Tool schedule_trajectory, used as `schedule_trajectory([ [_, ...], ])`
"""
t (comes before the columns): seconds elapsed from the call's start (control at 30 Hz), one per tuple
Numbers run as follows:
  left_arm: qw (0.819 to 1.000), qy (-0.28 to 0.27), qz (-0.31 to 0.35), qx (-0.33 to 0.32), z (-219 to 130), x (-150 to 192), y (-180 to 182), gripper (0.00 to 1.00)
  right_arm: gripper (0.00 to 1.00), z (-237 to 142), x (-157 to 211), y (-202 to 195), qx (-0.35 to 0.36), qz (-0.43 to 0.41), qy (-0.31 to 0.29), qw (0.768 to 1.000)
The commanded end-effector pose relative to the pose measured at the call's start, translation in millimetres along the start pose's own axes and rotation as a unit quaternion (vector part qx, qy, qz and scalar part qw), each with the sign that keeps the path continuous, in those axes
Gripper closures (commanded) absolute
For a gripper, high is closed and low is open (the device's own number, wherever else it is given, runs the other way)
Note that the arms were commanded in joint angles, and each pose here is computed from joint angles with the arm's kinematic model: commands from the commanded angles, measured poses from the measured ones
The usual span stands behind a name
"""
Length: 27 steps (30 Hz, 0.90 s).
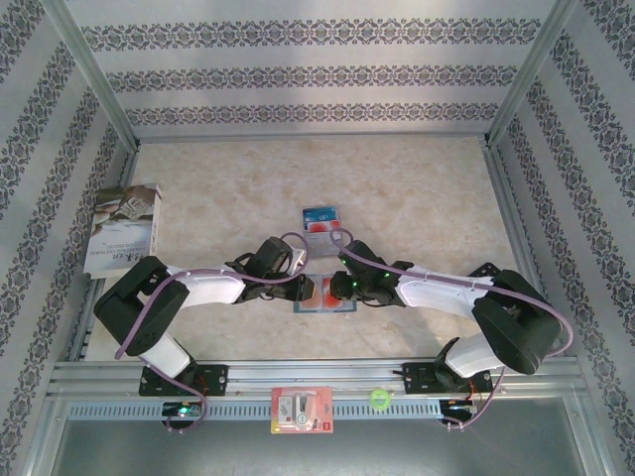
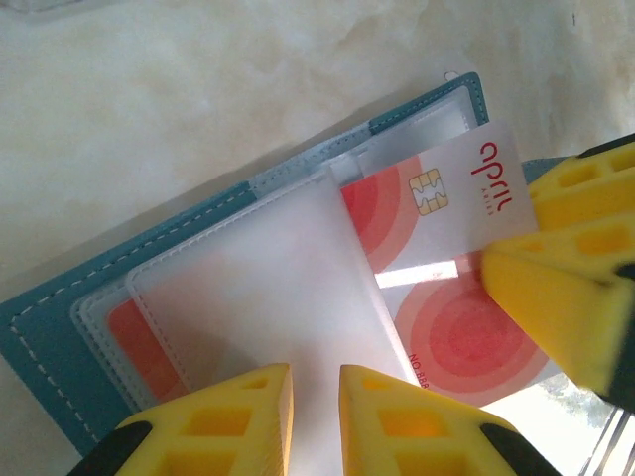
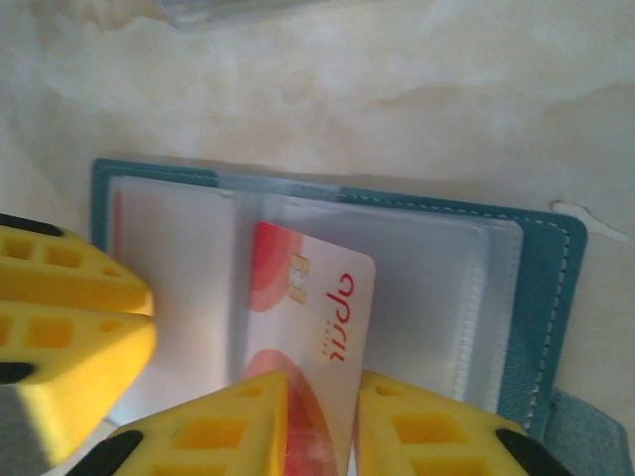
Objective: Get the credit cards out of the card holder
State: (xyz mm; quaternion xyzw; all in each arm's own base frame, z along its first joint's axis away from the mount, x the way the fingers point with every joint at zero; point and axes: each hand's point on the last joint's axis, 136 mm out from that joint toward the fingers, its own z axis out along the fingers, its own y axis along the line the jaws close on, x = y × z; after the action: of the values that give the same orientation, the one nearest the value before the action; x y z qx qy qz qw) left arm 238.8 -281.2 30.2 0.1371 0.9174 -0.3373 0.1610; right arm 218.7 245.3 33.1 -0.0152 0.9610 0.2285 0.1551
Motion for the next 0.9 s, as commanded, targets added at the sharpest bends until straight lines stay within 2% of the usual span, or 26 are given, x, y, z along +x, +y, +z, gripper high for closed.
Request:
schedule_trajectory([
  [0.0,1.000,0.023,-0.007,-0.020,5,12,14,0.78,0.85,4,4,-3,-0.007,0.014,0.008,1.000],
  [0.2,1.000,0.007,-0.005,-0.016,-1,5,9,0.77,1.00,-15,-10,0,-0.010,0.001,-0.028,1.000],
  [0.33,1.000,-0.020,0.000,-0.009,-13,-10,2,0.76,1.00,-36,-23,8,-0.029,-0.022,-0.068,0.997],
  [0.47,0.996,-0.086,0.015,0.021,-45,-44,-19,0.71,1.00,-60,-39,22,-0.063,-0.049,-0.114,0.990],
  [0.57,0.987,-0.143,0.034,0.058,-72,-66,-36,0.66,1.00,-73,-52,29,-0.099,-0.051,-0.147,0.983],
  [0.67,0.975,-0.188,0.040,0.113,-90,-78,-52,0.64,1.00,-85,-63,44,-0.175,-0.043,-0.176,0.968],
  [0.87,0.942,-0.261,0.028,0.210,-115,-86,-69,0.63,1.00,-107,-75,71,-0.290,-0.031,-0.220,0.931],
])
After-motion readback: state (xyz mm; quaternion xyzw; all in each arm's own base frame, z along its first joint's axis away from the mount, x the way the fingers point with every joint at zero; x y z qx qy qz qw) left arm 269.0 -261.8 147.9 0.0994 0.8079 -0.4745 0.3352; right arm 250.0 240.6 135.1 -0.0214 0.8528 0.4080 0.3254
